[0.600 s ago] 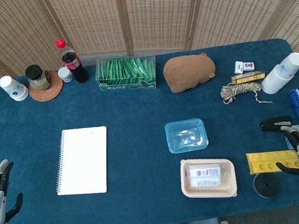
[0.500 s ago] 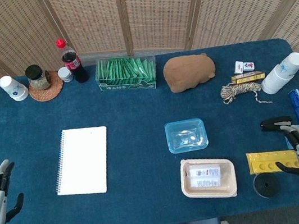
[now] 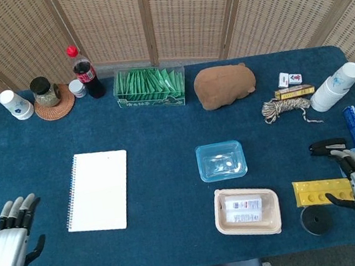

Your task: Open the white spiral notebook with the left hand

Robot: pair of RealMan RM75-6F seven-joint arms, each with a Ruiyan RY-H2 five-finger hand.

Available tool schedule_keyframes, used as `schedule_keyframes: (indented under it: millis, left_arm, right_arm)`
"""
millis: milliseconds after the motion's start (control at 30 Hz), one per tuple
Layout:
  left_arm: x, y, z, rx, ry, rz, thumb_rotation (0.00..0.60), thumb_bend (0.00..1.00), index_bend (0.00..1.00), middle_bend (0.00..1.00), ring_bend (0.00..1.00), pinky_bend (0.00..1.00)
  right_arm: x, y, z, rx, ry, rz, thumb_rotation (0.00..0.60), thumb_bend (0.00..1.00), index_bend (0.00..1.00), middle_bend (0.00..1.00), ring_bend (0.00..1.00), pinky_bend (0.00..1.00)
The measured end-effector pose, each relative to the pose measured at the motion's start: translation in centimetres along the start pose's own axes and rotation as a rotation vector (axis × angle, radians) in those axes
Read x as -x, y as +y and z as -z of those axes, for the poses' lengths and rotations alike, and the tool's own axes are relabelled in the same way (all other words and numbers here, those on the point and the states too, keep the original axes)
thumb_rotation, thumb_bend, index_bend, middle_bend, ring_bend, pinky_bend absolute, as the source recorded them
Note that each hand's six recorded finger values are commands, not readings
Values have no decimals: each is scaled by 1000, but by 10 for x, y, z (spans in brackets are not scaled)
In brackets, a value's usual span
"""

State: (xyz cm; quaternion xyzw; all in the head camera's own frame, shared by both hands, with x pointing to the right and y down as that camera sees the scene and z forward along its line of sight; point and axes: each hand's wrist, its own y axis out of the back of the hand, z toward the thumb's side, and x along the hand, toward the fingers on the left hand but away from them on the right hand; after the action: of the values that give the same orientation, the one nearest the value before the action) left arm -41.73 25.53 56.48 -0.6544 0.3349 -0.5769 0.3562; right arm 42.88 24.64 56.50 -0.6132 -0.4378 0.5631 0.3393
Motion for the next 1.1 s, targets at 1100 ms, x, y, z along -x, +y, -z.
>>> schedule_keyframes:
  millis: [1100]
  left_arm:
    - [-41,-82,-104,-138,-221,182,600,351,0,0,0,0]
  right_arm:
    - [-8,4,24,18,-48,22,600,161,217,227,167,305]
